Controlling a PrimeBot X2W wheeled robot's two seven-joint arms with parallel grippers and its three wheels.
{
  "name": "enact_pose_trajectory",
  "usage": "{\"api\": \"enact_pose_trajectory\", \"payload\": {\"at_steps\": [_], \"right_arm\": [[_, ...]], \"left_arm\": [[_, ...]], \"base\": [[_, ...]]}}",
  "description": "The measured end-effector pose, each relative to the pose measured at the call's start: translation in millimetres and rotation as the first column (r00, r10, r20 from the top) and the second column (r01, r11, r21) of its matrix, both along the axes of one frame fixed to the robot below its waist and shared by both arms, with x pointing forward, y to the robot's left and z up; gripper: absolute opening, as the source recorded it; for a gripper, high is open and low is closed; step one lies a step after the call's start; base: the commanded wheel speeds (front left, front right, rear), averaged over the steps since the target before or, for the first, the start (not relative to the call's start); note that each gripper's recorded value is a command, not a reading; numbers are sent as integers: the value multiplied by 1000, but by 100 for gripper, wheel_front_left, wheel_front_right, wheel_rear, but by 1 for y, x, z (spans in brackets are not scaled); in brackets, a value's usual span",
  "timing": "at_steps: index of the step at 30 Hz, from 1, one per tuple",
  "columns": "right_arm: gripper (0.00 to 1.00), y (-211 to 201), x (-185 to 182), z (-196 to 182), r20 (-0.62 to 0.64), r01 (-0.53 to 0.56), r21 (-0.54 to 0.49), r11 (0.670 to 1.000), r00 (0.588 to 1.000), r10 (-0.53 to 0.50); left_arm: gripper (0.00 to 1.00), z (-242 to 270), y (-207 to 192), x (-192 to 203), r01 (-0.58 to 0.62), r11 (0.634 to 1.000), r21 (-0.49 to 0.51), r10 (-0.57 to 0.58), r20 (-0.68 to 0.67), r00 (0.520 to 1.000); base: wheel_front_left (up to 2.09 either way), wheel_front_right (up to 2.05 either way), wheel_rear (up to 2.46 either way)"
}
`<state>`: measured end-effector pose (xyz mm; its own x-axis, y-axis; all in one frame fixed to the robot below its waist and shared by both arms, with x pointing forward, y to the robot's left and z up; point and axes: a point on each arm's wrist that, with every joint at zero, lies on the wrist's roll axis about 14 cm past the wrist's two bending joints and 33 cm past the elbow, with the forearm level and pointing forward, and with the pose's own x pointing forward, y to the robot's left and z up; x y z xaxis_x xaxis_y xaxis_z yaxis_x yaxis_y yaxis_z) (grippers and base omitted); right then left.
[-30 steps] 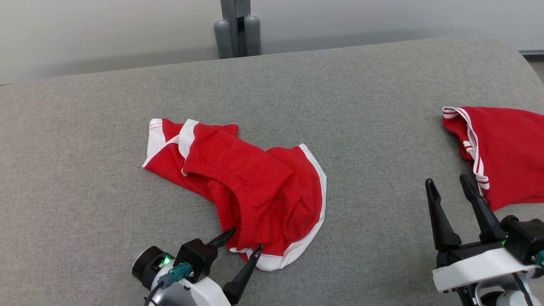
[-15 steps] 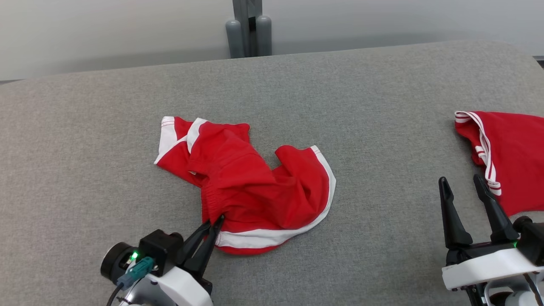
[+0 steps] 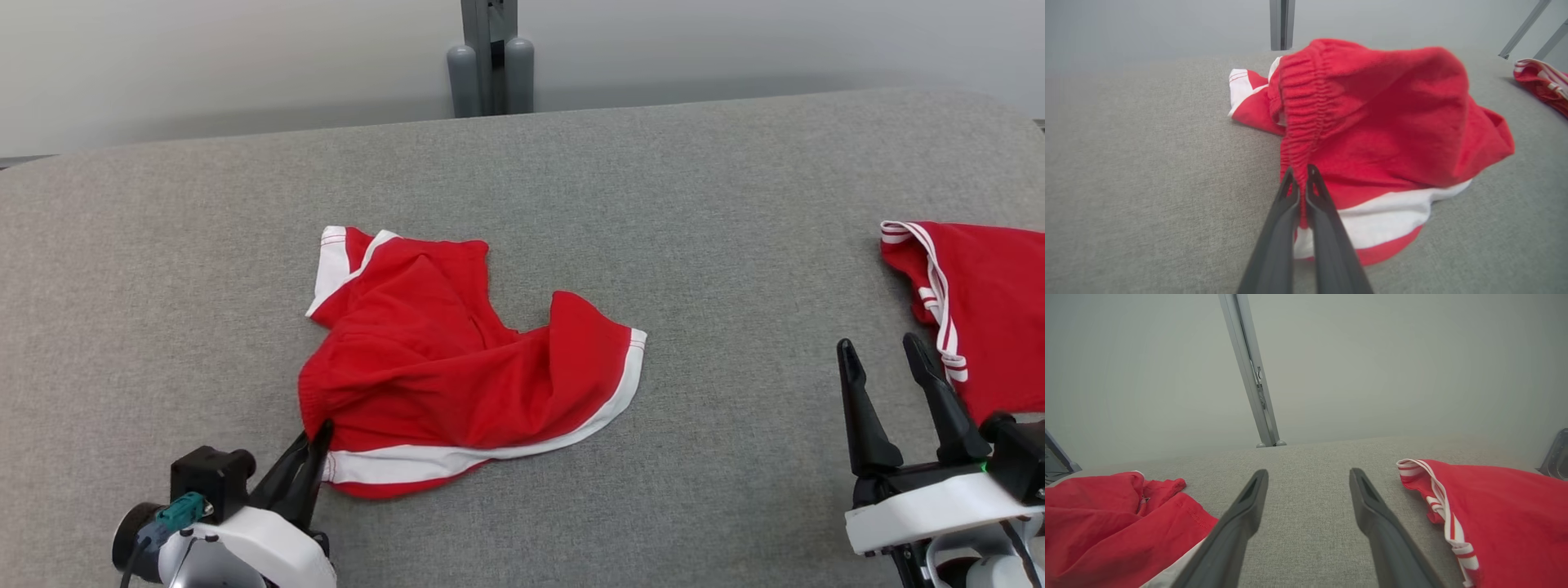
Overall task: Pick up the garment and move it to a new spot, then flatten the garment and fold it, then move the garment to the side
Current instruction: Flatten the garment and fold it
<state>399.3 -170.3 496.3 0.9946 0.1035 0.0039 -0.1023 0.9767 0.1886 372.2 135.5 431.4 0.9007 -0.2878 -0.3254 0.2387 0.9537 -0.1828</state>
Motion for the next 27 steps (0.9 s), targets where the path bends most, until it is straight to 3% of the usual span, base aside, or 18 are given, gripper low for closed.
{"api": "enact_pose_trajectory", "payload": {"at_steps": [1,8,11,21,27], "right_arm": [[100,-2,-1,-1,-4,5,0,1000,1000,-5],[100,-12,-6,-2,-7,40,5,999,999,-40],[100,-14,-5,2,7,46,6,999,999,-46],[100,-10,0,17,54,34,1,999,998,-34],[100,-13,0,26,88,45,-4,999,995,-45]], "left_arm": [[100,-5,2,0,-7,1000,2,7,-9,1000],[100,3,18,16,-111,993,-33,113,73,991],[100,23,31,24,-168,985,-44,173,169,970],[100,65,32,27,-188,981,-51,194,289,937],[100,110,35,32,-220,974,-50,218,449,866]], "base": [[0,0,0],[0,0,0],[0,0,0],[0,0,0],[0,0,0]]}}
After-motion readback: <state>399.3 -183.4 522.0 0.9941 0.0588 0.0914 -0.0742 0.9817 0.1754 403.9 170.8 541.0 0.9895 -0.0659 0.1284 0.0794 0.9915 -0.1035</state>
